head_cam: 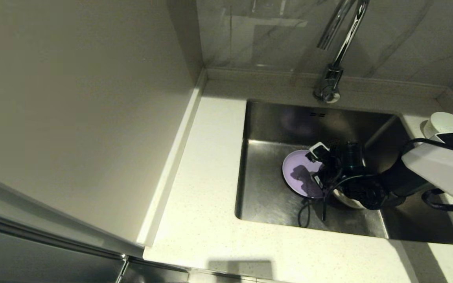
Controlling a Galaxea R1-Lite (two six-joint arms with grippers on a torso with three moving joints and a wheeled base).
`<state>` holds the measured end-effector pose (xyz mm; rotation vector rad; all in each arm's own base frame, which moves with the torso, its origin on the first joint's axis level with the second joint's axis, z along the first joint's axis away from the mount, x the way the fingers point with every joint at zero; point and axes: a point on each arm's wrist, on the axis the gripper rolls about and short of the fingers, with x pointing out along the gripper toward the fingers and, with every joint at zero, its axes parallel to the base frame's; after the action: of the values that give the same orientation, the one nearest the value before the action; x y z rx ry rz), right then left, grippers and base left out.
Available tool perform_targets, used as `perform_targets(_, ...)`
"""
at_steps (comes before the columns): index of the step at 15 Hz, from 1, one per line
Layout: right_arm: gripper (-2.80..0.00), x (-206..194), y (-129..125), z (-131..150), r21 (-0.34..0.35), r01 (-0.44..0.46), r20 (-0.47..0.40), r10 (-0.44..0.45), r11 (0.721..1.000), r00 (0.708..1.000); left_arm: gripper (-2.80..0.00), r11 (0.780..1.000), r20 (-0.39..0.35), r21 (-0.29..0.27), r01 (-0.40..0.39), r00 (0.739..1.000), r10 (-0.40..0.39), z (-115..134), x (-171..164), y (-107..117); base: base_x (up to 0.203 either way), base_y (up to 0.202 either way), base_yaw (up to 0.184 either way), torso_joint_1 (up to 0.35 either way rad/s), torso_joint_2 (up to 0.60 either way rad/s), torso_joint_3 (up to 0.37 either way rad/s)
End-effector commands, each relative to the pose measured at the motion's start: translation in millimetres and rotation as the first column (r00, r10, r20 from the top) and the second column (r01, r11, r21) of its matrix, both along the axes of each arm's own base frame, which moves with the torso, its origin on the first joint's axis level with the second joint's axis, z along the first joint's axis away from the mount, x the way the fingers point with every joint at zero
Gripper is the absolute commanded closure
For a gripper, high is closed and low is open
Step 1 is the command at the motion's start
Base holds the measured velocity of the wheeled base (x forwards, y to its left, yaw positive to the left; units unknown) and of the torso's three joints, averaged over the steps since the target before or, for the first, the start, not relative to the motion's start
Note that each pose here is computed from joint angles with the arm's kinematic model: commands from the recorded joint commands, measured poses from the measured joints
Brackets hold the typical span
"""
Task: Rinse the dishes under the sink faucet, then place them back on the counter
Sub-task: Put a plate into the sink, then put a bowl into the sink
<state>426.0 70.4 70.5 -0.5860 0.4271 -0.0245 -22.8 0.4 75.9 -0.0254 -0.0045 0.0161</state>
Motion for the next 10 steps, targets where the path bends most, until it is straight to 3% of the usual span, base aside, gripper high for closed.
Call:
perform_targets(1,-2.80,-11.9,-4.9,42.2,0.016,-0.001,0.091,-0.001,1.000,0.996,0.00,1.000,0.003,0.000,-0.001,1.000,0.001,0.0,-0.2,0.0,0.000,0.000,0.000,0.000,0.00,0.000)
perform_targets(4,-2.80,-50.7,-19.1,91.5,0.037,-0.069,0.106,0.064,0.997,0.992,0.00,1.000,0.003,-0.001,-0.001,1.000,0.001,0.0,-0.2,0.0,0.000,0.000,0.000,0.000,0.00,0.000)
perform_targets(6,-2.80,-83.4,-33.1,109.0,0.052,-0.100,-0.036,0.102,0.994,0.994,0.00,1.000,0.003,-0.001,0.000,1.000,0.000,0.0,-0.2,0.0,0.000,0.000,0.000,0.000,0.00,0.000)
perform_targets(8,-2.80,-120.7,-45.5,122.2,0.075,-0.085,-0.226,0.100,0.994,0.969,0.00,1.000,0.003,-0.001,-0.001,1.000,0.001,0.0,-0.2,0.0,0.000,0.000,0.000,0.000,0.00,0.000)
perform_targets(9,0.00,-137.0,-49.2,129.8,0.090,-0.071,-0.280,0.094,0.993,0.955,0.00,1.000,0.003,0.001,-0.001,1.000,0.001,0.0,-0.2,0.0,0.000,0.000,0.000,0.000,0.00,0.000)
perform_targets(10,0.00,-151.1,-51.5,136.2,0.113,-0.049,-0.318,0.083,0.992,0.944,0.00,1.000,0.003,0.001,-0.001,1.000,0.001,0.0,-0.2,0.0,0.000,0.000,0.000,0.000,0.00,0.000)
